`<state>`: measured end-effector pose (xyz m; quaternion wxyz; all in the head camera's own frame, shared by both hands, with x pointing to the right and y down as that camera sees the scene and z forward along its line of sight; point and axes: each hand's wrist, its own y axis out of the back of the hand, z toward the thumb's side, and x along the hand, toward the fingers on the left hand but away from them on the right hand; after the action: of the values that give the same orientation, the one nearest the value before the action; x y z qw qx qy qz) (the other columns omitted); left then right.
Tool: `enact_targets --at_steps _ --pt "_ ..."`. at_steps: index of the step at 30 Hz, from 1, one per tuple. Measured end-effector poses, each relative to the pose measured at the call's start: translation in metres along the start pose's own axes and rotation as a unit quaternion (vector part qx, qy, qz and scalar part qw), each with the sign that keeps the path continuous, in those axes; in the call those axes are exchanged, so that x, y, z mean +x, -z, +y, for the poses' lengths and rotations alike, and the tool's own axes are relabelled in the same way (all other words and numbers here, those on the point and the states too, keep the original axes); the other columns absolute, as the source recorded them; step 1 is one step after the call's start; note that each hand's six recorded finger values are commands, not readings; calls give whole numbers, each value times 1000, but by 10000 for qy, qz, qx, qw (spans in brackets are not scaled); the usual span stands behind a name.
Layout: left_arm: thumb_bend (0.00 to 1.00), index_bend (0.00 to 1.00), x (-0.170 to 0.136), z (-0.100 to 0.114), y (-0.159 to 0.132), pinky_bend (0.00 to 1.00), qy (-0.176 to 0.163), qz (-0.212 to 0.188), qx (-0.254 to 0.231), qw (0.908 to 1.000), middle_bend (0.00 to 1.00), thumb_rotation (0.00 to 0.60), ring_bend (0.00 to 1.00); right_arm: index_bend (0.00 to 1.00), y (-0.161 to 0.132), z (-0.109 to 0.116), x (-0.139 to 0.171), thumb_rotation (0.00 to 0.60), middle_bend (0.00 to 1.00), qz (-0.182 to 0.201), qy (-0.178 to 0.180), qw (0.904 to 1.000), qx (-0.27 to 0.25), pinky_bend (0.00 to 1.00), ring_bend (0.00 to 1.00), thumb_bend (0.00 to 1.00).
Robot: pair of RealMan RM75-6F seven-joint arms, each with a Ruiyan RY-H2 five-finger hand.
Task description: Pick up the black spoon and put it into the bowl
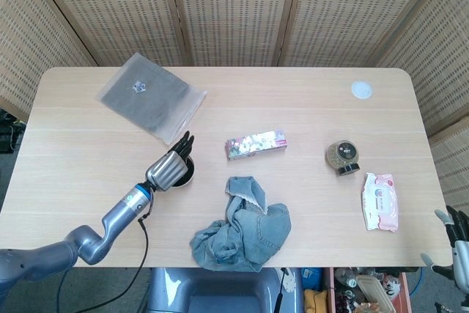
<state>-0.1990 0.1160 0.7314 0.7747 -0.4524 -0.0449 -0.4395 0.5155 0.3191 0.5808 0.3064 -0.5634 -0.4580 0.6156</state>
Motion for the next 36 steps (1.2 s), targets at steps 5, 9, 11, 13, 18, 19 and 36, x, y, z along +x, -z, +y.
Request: enact_targets --at_steps 5,9,11,13,18,19,36 --pt "412 690 10 4 -1 0 -16 61 45 10000 195 600 0 172 2 1 2 600 150 -32 24 10000 -12 0 0 213" --pt "412 690 16 3 2 0 20 153 80 9998 195 600 0 171 3 1 2 600 150 -40 29 10000 -14 0 0 212" --pt "412 690 17 0 5 0 66 204 103 9997 195 600 0 171 3 0 2 600 150 -41 19 10000 -16 0 0 212" --pt "412 690 18 -5 8 0 137 260 130 9995 195 600 0 172 3 0 2 600 150 -41 18 10000 -17 0 0 212" --pt "413 690 11 -16 12 0 256 309 85 9992 195 600 0 171 3 0 2 600 150 -30 20 10000 -23 0 0 213" --pt "413 690 10 -16 12 0 261 307 63 9992 194 600 0 171 3 0 2 600 150 -29 21 10000 -24 0 0 212" --pt "413 690 10 1 -1 0 138 183 -341 9992 192 600 0 171 4 1 2 600 150 -28 39 10000 -27 0 0 213"
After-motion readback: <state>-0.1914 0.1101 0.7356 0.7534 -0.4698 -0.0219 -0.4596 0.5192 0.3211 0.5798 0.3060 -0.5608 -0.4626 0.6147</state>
